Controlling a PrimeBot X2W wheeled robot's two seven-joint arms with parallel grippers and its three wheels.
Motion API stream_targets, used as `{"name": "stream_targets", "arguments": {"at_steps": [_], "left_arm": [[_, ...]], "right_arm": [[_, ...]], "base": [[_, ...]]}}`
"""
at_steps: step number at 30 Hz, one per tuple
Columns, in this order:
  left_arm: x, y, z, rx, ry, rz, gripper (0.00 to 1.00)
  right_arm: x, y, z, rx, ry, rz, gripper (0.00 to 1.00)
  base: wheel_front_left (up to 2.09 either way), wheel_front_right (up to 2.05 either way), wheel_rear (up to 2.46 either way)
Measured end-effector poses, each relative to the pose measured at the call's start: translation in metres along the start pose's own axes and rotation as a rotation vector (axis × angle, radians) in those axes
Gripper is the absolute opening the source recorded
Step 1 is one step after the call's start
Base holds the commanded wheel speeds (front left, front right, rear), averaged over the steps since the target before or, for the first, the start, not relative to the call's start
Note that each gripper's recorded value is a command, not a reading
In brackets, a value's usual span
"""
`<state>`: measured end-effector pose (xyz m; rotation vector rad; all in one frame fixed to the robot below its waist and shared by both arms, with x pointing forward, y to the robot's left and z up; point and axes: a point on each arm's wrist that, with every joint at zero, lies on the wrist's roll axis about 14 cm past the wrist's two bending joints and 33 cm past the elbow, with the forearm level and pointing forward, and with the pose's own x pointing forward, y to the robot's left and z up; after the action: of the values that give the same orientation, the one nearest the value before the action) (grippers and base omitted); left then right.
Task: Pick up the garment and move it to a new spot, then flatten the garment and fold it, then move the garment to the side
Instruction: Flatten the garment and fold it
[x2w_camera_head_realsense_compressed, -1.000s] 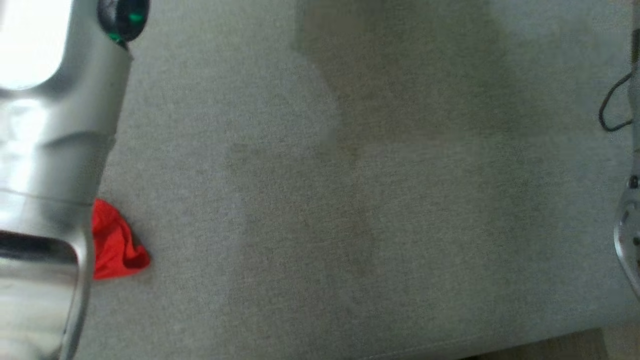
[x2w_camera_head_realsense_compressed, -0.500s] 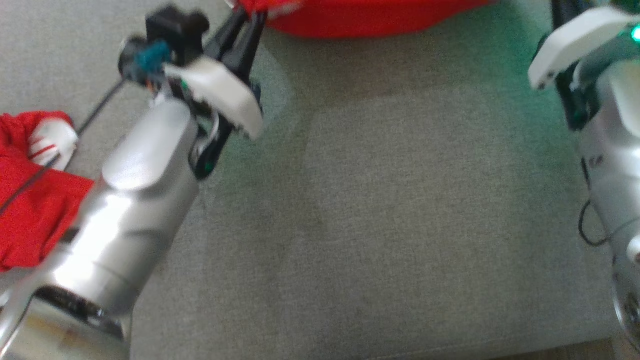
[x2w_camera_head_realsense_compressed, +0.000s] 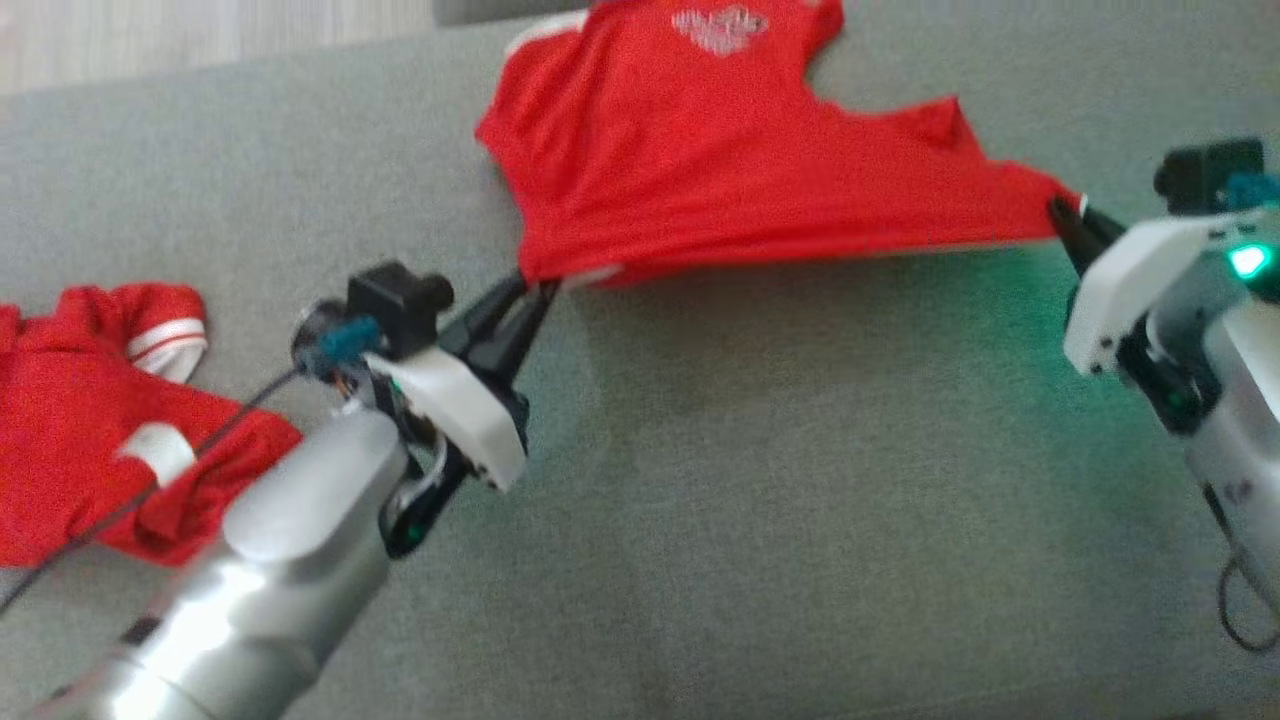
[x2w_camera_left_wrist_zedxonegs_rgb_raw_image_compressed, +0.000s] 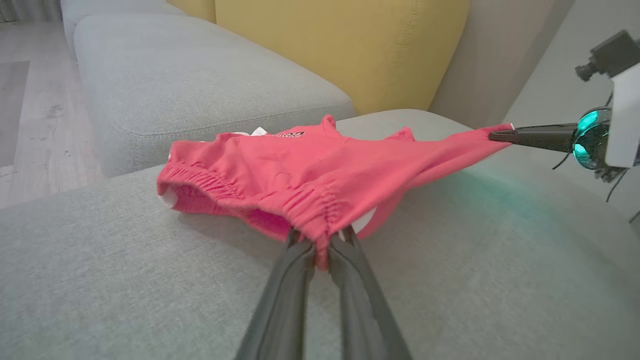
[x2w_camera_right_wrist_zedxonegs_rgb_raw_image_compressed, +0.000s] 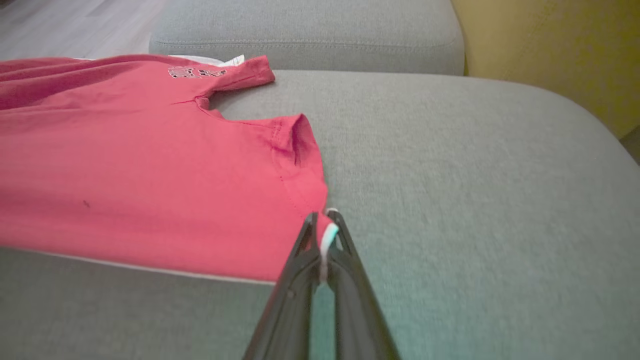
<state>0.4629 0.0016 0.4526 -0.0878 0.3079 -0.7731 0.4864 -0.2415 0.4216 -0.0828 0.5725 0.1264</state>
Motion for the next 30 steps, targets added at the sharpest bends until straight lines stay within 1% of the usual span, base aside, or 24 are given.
{"name": "stream_targets", "arguments": {"at_steps": [5,13,18,21,24,30], "left_arm": [[-0.017,-0.032,-0.002,-0.007,-0.016,-0.043,0.00],[-0.053,-0.076,-0.013,-0.051,-0.031,-0.050,0.00],[-0.076,-0.108,-0.017,-0.092,-0.051,-0.069,0.00],[-0.080,-0.112,-0.015,-0.101,-0.053,-0.069,0.00],[-0.079,-0.111,-0.012,-0.107,-0.057,-0.067,0.00],[-0.073,-0.099,-0.016,-0.123,-0.037,-0.043,0.00]], "right_arm": [[-0.033,-0.007,-0.017,0.024,0.031,0.013,0.00],[-0.083,-0.003,-0.051,0.084,0.056,0.040,0.00],[-0.110,-0.006,-0.061,0.155,0.016,0.035,0.00],[-0.115,-0.009,-0.060,0.172,-0.005,0.027,0.00],[-0.114,-0.013,-0.051,0.168,-0.038,0.013,0.00],[-0.102,-0.009,-0.029,0.147,-0.092,0.001,0.00]], "base": [[0.00,0.00,0.00],[0.00,0.00,0.00],[0.00,0.00,0.00],[0.00,0.00,0.00],[0.00,0.00,0.00],[0.00,0.00,0.00]]}}
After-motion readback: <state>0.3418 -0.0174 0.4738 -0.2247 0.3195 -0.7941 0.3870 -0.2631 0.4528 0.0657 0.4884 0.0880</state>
